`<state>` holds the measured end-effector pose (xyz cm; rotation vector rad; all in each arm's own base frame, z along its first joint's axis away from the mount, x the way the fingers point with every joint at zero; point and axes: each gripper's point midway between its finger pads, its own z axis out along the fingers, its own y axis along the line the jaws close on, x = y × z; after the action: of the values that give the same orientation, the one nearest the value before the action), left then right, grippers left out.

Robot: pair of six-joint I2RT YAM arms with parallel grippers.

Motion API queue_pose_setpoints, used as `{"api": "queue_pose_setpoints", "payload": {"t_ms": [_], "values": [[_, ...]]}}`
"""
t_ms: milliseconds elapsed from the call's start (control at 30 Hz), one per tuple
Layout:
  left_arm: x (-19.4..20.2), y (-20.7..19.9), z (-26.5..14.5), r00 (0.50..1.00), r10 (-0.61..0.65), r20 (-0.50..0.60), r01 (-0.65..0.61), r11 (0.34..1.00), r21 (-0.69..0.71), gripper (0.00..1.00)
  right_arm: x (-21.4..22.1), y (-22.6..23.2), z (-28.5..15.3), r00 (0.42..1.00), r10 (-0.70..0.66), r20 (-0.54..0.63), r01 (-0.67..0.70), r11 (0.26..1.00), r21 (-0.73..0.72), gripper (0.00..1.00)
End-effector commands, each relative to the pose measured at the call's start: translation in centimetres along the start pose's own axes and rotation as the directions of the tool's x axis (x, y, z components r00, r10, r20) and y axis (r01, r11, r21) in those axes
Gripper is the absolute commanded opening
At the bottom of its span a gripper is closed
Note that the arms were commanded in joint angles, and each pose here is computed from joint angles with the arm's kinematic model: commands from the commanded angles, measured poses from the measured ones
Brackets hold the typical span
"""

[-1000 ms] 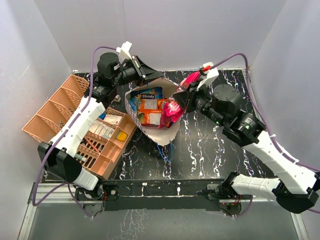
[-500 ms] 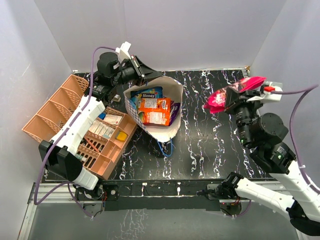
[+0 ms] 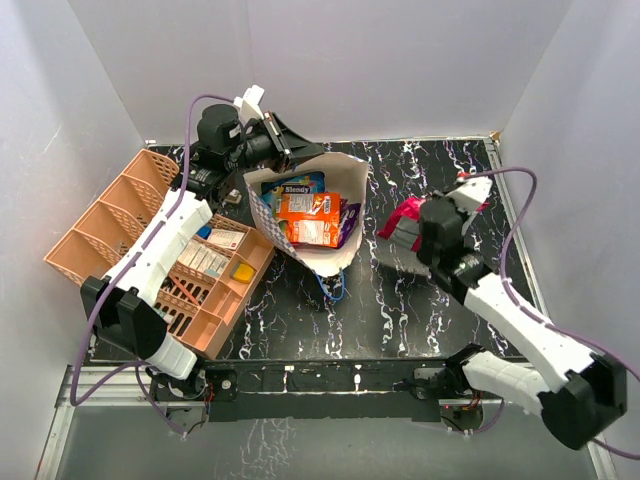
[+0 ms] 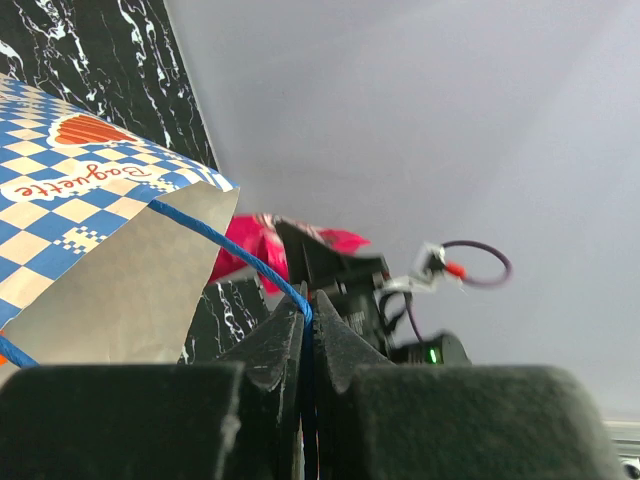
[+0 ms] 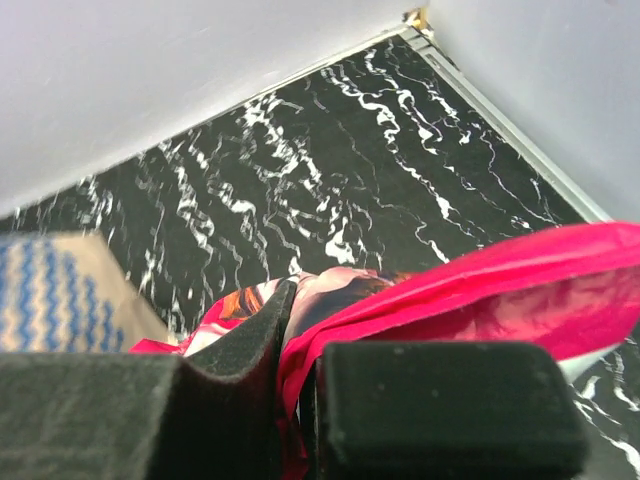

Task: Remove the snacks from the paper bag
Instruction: Place the snack at the center of the board.

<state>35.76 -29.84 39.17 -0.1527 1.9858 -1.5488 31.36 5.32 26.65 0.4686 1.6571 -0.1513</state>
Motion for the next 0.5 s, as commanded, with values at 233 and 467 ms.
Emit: {"api": "queue_pose_setpoints", "payload": {"t_ms": [233, 467], "values": [[-0.9, -2.4, -0.3, 1.0, 0.015, 0.001, -0.015, 0.999, 0.049, 0.0, -4.2, 1.6, 18.4, 0.899, 0.438, -0.013, -0.438, 0.898, -0.03, 0.07], [-0.6, -2.3, -0.4, 1.0, 0.004, -0.01, -0.004, 0.999, 0.045, 0.0, -1.7, -5.8, 24.3, 0.786, 0.617, -0.042, -0.607, 0.782, 0.139, 0.07]]}}
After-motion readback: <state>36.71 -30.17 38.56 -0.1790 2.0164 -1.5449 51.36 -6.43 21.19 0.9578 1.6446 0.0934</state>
